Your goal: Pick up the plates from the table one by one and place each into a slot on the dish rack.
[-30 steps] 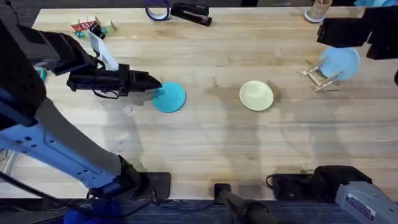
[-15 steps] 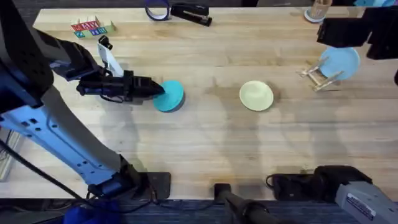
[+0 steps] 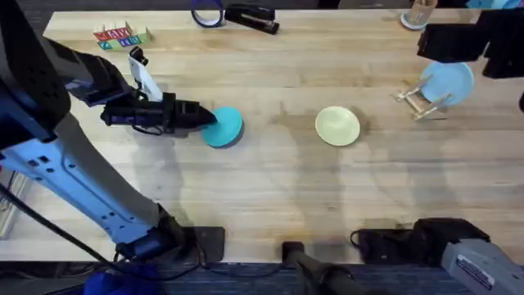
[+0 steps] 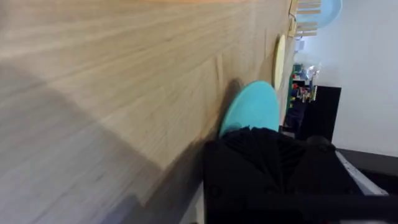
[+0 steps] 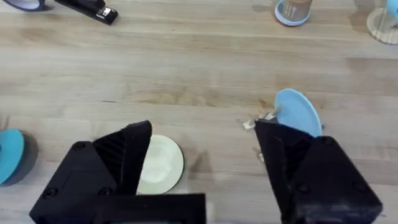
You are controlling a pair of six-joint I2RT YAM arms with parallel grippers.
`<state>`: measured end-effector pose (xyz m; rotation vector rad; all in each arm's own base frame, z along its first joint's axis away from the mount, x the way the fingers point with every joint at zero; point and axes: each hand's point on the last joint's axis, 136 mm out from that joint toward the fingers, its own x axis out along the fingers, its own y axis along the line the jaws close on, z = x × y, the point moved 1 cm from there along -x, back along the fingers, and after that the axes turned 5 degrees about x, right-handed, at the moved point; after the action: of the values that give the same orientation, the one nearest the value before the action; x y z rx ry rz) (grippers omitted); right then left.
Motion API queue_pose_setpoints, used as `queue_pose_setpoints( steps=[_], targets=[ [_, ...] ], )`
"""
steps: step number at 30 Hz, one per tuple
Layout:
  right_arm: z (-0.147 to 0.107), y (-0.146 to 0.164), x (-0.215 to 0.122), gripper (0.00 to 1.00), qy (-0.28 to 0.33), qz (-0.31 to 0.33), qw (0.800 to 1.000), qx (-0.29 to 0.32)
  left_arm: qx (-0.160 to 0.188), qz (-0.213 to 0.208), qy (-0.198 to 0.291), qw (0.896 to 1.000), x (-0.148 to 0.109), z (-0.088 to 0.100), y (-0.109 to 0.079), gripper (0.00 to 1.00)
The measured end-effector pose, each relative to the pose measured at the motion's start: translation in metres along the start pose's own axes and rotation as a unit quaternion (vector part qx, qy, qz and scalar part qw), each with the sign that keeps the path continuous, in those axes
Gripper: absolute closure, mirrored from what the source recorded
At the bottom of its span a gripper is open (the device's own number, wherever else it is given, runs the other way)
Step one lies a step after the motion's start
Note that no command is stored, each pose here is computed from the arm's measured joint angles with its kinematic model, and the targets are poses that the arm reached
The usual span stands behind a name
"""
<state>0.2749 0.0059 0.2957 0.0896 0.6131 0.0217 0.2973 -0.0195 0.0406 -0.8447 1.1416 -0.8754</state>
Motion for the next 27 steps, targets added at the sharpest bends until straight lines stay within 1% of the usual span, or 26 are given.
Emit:
queue_pose_setpoints(
  steps=[7, 9, 12, 16, 19, 22, 24, 27],
  targets=[
    [0.000, 0.000, 0.000, 0.005, 0.000, 0.000, 1.000, 0.000, 0.000, 0.000, 0.000, 1.000, 0.000, 0.000, 0.000, 0.962],
    [0.000, 0.000, 0.000, 0.005, 0.000, 0.000, 1.000, 0.011, 0.000, 0.000, 0.000, 1.000, 0.000, 0.000, 0.000, 0.962],
    [0.000, 0.002, 0.000, 0.006, 0.001, 0.006, 0.998, 0.058, 0.000, 0.000, 0.000, 1.000, 0.000, 0.000, 0.000, 0.964],
    [-0.001, 0.016, 0.000, 0.005, 0.010, 0.049, 0.989, 0.141, 0.000, 0.000, 0.000, 1.000, 0.000, 0.000, 0.000, 0.962],
    [-0.003, 0.036, 0.003, 0.005, 0.038, 0.108, 0.978, 0.177, 0.000, 0.000, 0.000, 1.000, 0.000, 0.000, 0.000, 0.962],
    [-0.011, 0.059, 0.016, 0.007, 0.088, 0.162, 0.962, 0.199, 0.000, 0.000, 0.000, 1.000, 0.000, 0.000, 0.000, 0.962],
    [-0.019, 0.075, 0.024, 0.006, 0.124, 0.189, 0.952, 0.206, 0.000, 0.000, 0.000, 1.000, 0.000, 0.000, 0.000, 0.964],
    [-0.034, 0.104, 0.034, 0.006, 0.178, 0.223, 0.938, 0.198, 0.000, 0.000, 0.000, 1.000, 0.000, 0.000, 0.000, 0.964]
  ],
)
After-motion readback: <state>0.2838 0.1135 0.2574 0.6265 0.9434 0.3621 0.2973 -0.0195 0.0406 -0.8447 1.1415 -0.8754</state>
